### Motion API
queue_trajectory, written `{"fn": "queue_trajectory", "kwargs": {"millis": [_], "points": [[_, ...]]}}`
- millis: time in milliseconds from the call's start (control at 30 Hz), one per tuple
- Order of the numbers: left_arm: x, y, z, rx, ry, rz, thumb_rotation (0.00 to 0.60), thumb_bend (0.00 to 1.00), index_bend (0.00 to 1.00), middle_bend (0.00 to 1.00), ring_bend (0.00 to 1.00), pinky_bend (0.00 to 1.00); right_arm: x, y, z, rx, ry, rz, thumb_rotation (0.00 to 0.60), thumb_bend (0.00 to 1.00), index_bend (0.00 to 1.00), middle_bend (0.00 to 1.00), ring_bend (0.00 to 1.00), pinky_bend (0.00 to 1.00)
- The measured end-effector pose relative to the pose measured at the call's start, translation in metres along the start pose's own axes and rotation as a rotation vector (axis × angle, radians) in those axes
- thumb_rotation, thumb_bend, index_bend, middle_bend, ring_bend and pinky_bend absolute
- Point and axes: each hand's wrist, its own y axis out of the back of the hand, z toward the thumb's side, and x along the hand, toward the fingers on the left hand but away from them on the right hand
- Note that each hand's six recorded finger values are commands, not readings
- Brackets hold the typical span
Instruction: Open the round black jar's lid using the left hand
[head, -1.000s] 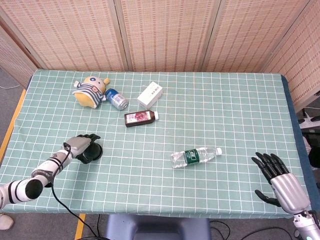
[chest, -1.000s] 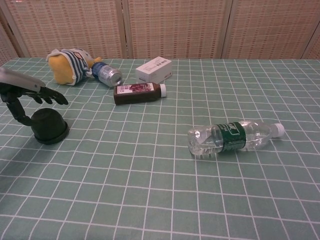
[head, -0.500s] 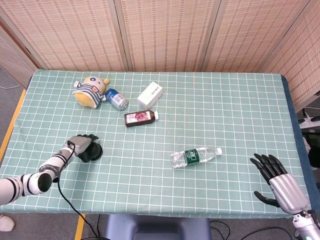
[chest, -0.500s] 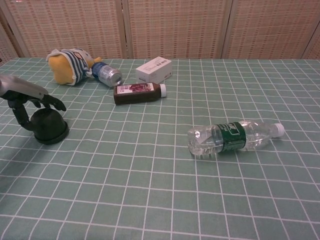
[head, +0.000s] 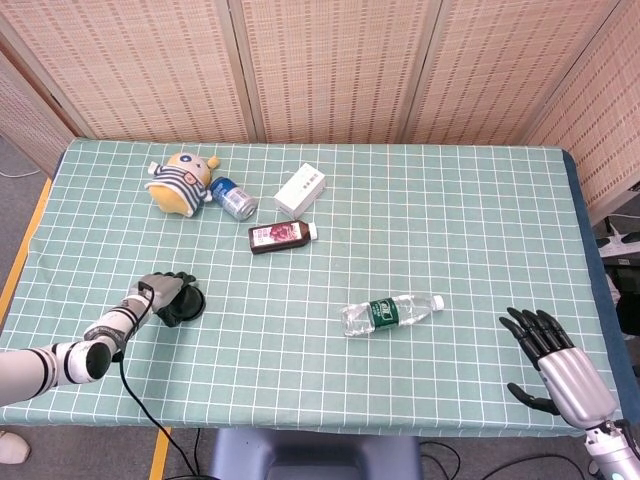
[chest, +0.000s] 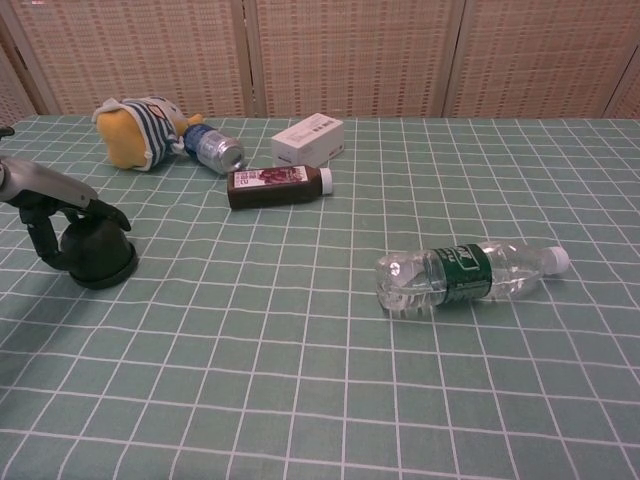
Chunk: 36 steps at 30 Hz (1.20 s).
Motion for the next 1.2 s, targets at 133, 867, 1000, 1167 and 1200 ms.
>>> {"fn": "queue_trajectory", "kwargs": {"millis": [133,867,1000,1167,1200], "points": [[0.003,-0.002,0.0,0.01,0.004,-0.005,0.6,0.37,0.0,0.0,0.0,0.12,0.0,0.0,-0.001,-0.001,-0.004,0.0,0.6,0.14,0.0,0.0,0.0,0.0],[0.003,-0.009,-0.001,0.074,0.034,-0.029,0.6,0.37,0.26,0.21,0.08,0.24,0.002,0.003,-0.001,-0.004,-0.007,-0.008,0.6,0.14,0.0,0.0,0.0,0.0],[0.003,-0.012,-0.001,0.083,0.038,-0.03,0.6,0.37,0.32,0.28,0.14,0.28,0.002,0.004,-0.001,-0.004,-0.007,-0.013,0.6,0.14,0.0,0.0,0.0,0.0],[0.001,-0.011,-0.001,0.093,0.038,-0.015,0.6,0.38,0.54,0.44,0.26,0.33,0.002,0.004,0.0,-0.005,-0.006,-0.012,0.6,0.14,0.0,0.0,0.0,0.0],[0.001,-0.011,0.0,0.095,0.038,-0.012,0.6,0.38,0.58,0.47,0.28,0.33,0.002,0.004,0.0,-0.005,-0.006,-0.012,0.6,0.14,0.0,0.0,0.0,0.0]]}}
